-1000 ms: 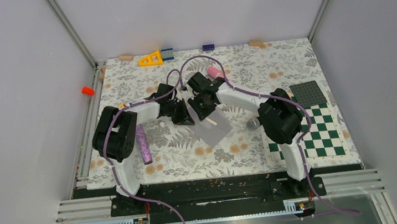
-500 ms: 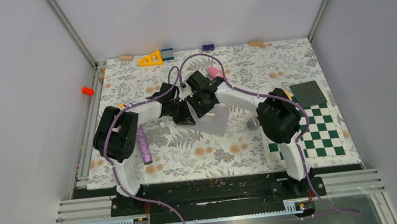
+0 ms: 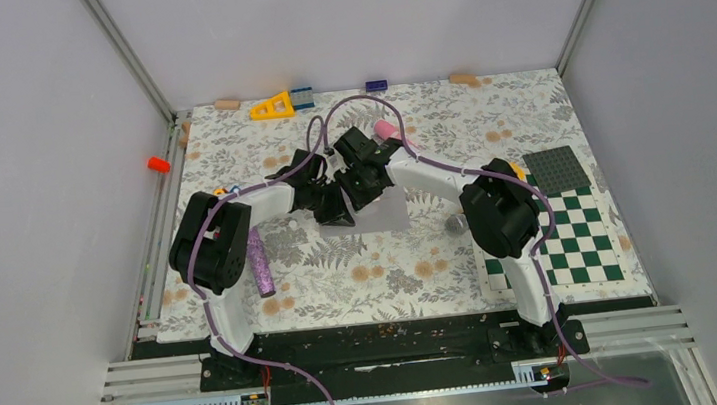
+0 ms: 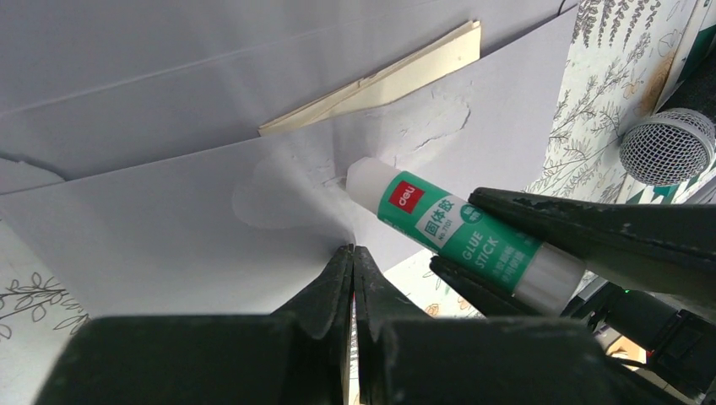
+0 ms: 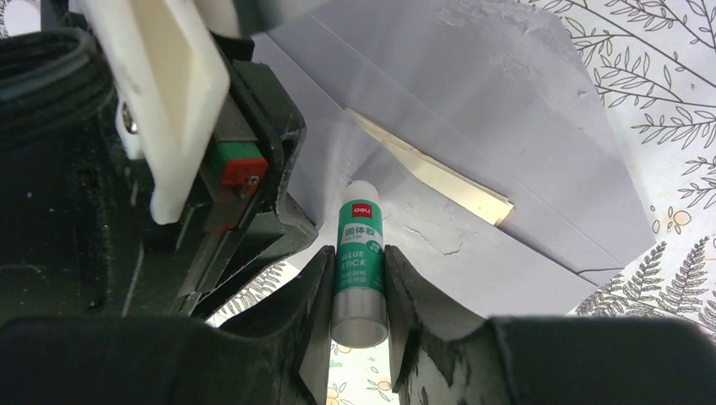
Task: Place the letter into the envelope and seal it
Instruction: Paint the envelope at the center of the board.
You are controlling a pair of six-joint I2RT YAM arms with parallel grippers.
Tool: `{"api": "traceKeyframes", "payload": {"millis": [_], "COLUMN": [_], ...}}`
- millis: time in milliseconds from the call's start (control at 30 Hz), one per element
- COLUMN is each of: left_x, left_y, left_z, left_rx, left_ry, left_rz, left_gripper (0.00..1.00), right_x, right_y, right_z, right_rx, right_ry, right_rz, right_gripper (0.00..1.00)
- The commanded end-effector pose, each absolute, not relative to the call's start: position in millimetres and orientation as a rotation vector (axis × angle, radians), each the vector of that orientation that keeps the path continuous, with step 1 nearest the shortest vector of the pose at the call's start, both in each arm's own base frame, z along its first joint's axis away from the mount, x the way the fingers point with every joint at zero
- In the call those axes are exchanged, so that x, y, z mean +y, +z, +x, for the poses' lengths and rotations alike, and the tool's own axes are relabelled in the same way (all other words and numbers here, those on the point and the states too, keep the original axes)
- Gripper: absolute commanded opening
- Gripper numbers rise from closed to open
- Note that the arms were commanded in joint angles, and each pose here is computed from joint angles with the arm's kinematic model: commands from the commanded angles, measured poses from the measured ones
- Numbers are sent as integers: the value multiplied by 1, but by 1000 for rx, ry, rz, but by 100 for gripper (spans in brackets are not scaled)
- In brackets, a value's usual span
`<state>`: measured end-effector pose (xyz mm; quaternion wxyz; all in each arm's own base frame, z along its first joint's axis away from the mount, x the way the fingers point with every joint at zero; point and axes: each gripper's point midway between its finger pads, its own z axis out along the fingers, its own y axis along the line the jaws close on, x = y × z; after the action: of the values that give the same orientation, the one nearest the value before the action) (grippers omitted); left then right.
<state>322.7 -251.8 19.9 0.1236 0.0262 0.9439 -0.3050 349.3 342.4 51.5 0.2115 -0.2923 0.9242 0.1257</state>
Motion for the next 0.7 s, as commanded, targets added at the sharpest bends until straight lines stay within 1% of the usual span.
{"api": "traceKeyframes", "payload": {"millis": [0,133,267,667], "left_x": [-243,-241,-241,-237], "left_y": [3,0,-1,0], "left_z": [319,320,320,321], "left_rx": [2783,2792,2794,2789], "left_ry": [-742,-726,-724,-691], "left_rz": [145,130,120,123], "left_gripper": [0,0,0,0], "right_x": [342,326,315,305], "right_y": [54,60,68,69], "right_z": [341,333,339,330], "right_rx": [2553,2528,2476,2492], "right_ry": [314,269,186,163], "right_rz": [-889,-935,-973,-1048], "right_gripper": [0,0,0,0]}}
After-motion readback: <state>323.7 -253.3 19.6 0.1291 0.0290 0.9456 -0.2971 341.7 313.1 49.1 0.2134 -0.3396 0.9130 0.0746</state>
